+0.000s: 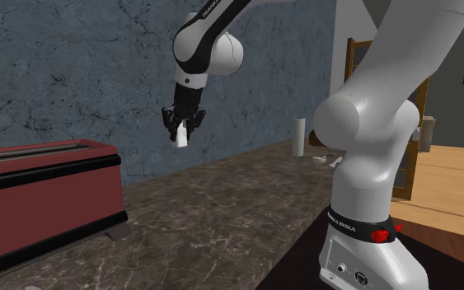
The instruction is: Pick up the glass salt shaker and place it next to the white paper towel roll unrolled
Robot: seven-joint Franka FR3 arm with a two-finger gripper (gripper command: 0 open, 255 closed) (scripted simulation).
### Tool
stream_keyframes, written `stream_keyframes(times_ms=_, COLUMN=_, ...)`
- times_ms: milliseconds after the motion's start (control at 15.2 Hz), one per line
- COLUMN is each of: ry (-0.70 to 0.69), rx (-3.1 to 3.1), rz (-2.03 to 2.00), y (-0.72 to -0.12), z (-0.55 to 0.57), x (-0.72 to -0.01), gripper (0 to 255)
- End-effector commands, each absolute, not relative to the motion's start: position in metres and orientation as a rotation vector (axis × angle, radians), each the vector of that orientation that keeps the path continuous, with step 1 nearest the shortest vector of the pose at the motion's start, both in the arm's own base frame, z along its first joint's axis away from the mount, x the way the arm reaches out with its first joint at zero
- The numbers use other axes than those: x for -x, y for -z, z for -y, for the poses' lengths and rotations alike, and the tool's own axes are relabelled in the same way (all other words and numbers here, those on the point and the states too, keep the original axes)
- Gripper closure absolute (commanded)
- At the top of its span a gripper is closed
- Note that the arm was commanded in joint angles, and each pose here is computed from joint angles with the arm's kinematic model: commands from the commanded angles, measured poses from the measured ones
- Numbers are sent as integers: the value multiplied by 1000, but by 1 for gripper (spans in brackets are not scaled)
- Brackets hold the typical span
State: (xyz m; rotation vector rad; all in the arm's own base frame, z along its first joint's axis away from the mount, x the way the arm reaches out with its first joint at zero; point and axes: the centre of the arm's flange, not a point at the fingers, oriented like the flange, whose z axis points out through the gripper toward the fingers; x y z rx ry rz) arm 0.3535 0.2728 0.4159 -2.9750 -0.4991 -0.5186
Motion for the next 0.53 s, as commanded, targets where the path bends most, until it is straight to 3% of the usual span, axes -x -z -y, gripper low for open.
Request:
stream_keyframes(times_ms=0, ry=518, rx=2975, rz=499, y=-426, z=-272, x=-353, gripper=255)
stream_keyframes(times_ms=462, ry=518, rx=2975, rz=499, y=-463, z=-272, x=-353, gripper=255)
